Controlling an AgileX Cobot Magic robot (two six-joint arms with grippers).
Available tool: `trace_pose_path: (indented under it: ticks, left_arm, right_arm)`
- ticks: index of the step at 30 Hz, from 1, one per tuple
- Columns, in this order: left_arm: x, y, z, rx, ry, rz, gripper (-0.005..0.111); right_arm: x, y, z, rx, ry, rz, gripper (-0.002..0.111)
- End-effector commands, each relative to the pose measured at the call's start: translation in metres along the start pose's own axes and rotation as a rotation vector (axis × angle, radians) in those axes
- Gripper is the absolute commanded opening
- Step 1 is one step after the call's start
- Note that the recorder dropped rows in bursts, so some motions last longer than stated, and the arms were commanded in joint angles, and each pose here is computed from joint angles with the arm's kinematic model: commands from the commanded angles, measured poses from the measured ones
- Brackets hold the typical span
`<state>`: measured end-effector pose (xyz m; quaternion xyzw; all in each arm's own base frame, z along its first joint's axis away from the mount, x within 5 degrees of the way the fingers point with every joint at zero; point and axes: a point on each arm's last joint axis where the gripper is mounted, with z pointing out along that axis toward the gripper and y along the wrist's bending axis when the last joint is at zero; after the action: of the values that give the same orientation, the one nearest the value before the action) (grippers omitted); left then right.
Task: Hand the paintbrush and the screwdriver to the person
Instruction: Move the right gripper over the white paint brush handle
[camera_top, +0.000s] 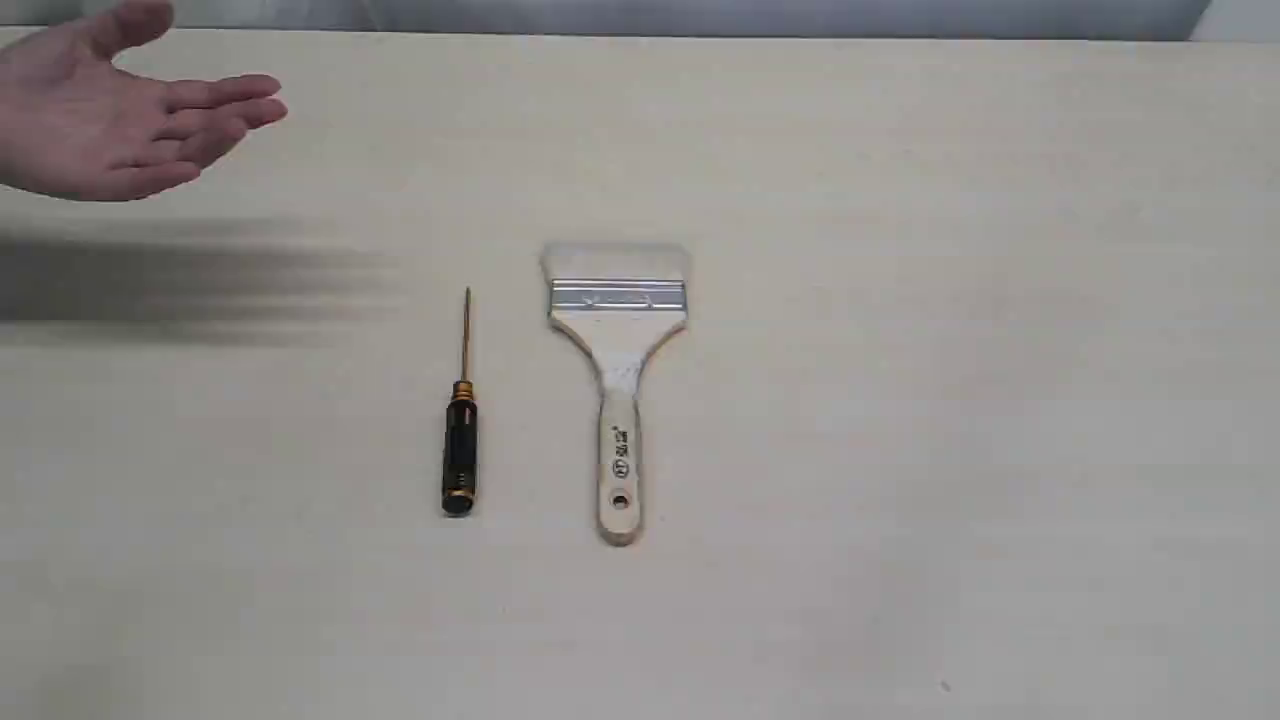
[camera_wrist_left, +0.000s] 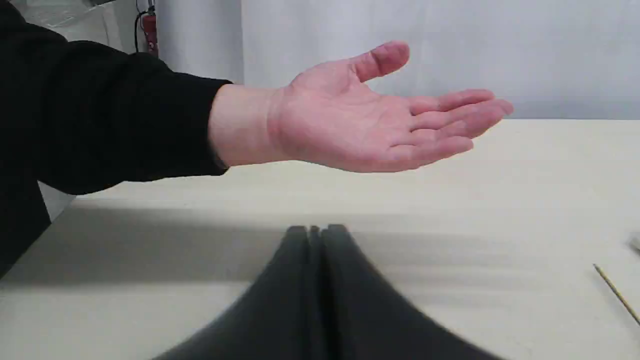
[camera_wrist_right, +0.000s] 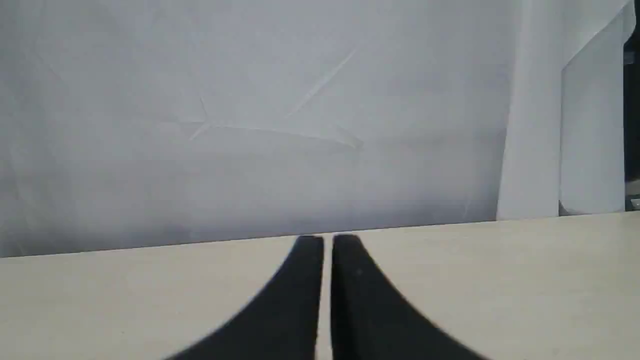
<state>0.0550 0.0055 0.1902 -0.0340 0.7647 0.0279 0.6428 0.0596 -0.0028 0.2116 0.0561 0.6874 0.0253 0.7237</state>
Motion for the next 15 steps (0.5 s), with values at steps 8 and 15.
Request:
trace_pose_path:
  ticks: [8, 15]
  left_arm:
    - [0.000, 0.000, 0.000, 0.006, -0.011, -0.002, 0.000]
    - [0.000, 0.000, 0.000, 0.007, -0.008, -0.006, 0.000]
  right_arm:
    - [-0.006, 0.000, 0.000, -0.002, -0.068, 0.046, 0.005]
    - [-0.028, 0.008, 0.003, -0.107, -0.122, 0.183, 0.036]
